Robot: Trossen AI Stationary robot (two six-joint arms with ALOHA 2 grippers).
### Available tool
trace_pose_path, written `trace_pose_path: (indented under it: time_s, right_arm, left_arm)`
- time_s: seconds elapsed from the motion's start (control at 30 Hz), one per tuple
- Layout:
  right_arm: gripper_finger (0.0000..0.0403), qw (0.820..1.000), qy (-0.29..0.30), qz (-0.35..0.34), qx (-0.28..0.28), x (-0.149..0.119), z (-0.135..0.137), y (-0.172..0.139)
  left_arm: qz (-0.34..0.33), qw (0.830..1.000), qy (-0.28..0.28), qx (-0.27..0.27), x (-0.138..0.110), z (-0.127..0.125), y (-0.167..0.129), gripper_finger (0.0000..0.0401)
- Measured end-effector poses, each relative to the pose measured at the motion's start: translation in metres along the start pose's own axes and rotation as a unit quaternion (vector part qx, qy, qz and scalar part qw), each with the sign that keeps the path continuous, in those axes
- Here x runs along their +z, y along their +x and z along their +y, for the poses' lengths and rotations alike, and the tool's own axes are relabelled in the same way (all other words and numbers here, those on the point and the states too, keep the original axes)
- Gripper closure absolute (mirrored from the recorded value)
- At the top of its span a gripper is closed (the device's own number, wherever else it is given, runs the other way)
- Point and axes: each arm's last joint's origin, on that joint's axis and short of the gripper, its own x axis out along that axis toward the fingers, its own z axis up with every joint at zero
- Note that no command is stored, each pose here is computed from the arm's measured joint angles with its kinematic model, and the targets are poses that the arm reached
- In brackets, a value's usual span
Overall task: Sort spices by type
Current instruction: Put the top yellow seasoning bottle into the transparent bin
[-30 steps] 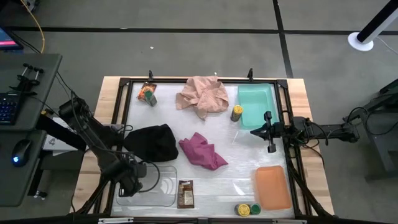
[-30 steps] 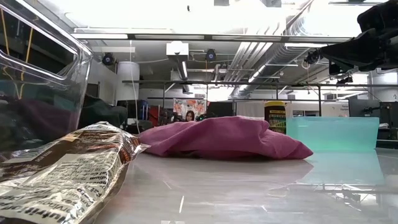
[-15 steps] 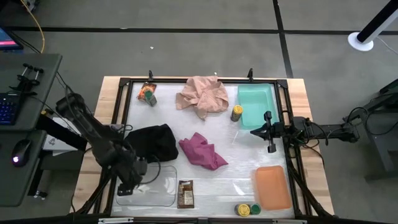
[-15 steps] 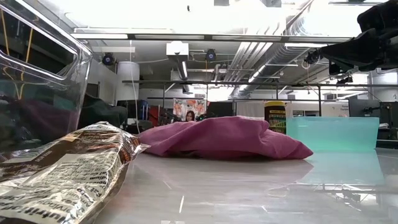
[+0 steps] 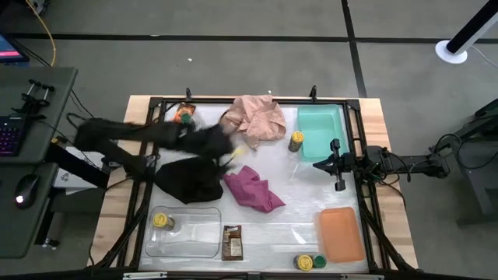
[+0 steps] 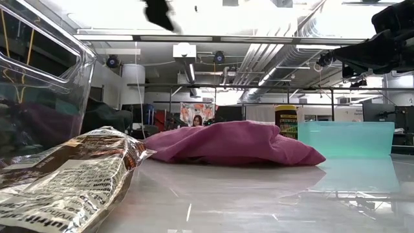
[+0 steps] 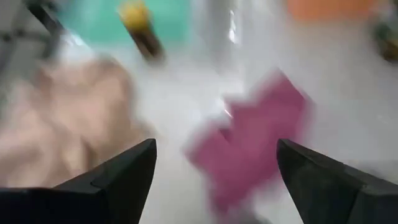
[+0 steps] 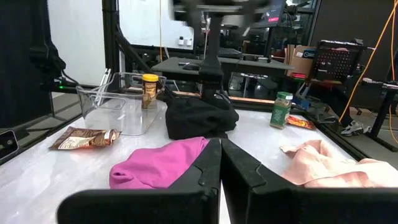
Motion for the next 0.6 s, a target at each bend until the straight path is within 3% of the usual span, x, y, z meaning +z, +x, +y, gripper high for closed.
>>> trace_pose_path:
  time_s: [0.13, 0.23, 0.43, 0.6]
  right_arm:
    - [0.0402, 1.0, 0.0, 0.0, 0.0, 0.0, 0.0, 0.0]
    - [0.0402, 1.0, 0.0, 0.0, 0.0, 0.0, 0.0, 0.0]
    - [0.0402, 1.0, 0.0, 0.0, 0.0, 0.0, 0.0, 0.0]
    - [0.0402, 1.0, 0.0, 0.0, 0.0, 0.0, 0.0, 0.0]
  left_arm:
    - [-0.061, 0.998, -0.008, 0.017, 0.037, 0.047, 0.057, 0.0087]
    - [-0.092, 0.996, -0.005, -0.008, 0.052, 0.065, 0.095, 0.0088]
    - [-0.167, 0.986, 0.003, -0.024, 0.06, 0.071, 0.162, 0.0088]
    - [-0.184, 0.982, -0.037, -0.002, 0.049, 0.072, 0.207, 0.0088]
